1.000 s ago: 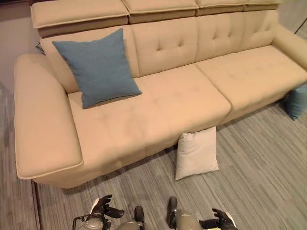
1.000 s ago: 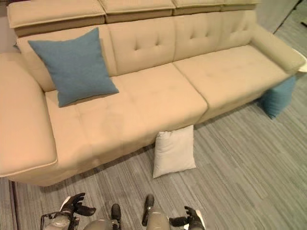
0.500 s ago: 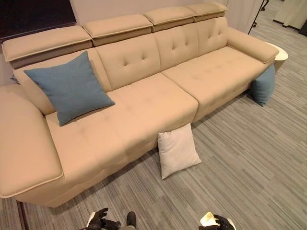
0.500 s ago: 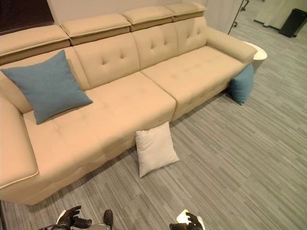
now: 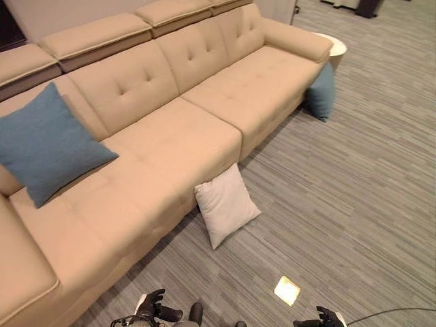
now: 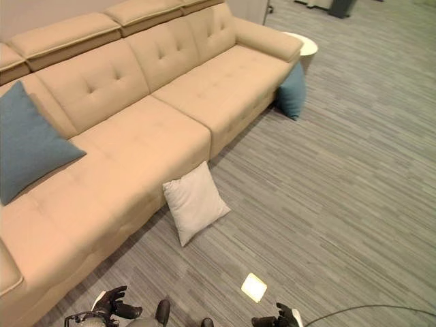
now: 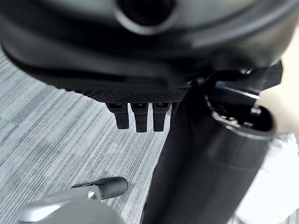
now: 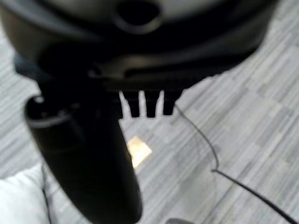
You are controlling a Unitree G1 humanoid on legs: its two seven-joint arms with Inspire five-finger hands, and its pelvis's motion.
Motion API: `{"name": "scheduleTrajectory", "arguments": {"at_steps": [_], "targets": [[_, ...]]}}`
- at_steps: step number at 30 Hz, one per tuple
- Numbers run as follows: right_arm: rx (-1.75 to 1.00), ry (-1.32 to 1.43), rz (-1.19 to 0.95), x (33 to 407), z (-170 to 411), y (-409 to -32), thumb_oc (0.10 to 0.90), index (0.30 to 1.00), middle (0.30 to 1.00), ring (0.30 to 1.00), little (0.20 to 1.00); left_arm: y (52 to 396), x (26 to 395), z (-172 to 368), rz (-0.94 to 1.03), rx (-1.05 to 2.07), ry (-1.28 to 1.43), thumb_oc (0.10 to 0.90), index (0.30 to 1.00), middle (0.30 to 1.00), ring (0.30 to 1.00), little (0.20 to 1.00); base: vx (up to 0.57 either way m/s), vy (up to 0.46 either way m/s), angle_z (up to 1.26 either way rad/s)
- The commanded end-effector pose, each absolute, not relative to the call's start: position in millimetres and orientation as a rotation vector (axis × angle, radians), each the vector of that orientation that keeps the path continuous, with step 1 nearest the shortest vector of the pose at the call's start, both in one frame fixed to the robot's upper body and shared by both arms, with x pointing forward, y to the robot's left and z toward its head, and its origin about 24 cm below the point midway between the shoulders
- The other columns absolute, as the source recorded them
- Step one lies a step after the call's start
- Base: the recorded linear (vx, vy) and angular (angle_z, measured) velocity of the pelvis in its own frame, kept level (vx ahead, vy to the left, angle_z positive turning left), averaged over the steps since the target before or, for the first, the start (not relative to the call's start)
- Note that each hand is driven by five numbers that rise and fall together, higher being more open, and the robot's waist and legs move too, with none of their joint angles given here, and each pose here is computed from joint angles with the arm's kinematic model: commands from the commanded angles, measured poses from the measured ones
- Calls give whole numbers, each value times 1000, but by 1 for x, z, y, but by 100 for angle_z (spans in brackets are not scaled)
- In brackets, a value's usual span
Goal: Pick up all the scattered cushions and arrange them neatly on the sofa.
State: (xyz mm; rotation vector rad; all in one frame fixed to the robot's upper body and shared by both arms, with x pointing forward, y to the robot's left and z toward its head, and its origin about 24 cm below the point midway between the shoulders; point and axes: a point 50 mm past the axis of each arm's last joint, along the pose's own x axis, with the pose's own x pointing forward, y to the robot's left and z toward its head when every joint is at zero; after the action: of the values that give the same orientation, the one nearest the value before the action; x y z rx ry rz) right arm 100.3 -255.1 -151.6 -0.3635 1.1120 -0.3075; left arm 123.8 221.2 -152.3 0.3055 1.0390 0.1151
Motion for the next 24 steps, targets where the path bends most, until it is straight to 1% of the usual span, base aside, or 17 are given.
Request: {"name": "scheduleTrajectory", "arguments": {"at_steps": [1, 5, 8, 11, 14, 17, 21, 24], "targets": [[-428, 1041, -319, 116, -142, -266, 800, 900, 900, 900, 900, 228, 139, -144, 152, 316, 956, 800, 900, 900, 900, 900, 54, 77, -47], [-451, 1007, -304, 128, -138, -267, 800, 900, 900, 900, 900, 233, 144, -140, 168, 333, 939, 800, 900, 900, 900, 900, 88, 3, -31], [-472, 990, -298, 135, -135, -270, 800, 900, 900, 900, 900, 234, 142, -142, 164, 332, 950, 800, 900, 900, 900, 900, 150, -136, -29], [-480, 994, -294, 134, -134, -272, 800, 900, 900, 900, 900, 234, 139, -143, 162, 340, 961, 800, 900, 900, 900, 900, 209, -177, -55], [-481, 995, -285, 131, -136, -270, 800, 900, 900, 900, 900, 231, 133, -146, 160, 334, 977, 800, 900, 900, 900, 900, 183, -217, 21], [-470, 978, -291, 130, -136, -269, 800, 900, 900, 900, 900, 228, 133, -146, 222, 245, 965, 800, 900, 900, 900, 900, 128, -240, 29], [-472, 953, -303, 135, -132, -271, 800, 900, 900, 900, 900, 216, 142, -145, 170, 243, 943, 800, 900, 900, 900, 900, 24, -235, 4], [-474, 961, -308, 132, -133, -273, 800, 900, 900, 900, 900, 210, 144, -145, 153, 239, 937, 800, 900, 900, 900, 900, 68, -144, 8]]}}
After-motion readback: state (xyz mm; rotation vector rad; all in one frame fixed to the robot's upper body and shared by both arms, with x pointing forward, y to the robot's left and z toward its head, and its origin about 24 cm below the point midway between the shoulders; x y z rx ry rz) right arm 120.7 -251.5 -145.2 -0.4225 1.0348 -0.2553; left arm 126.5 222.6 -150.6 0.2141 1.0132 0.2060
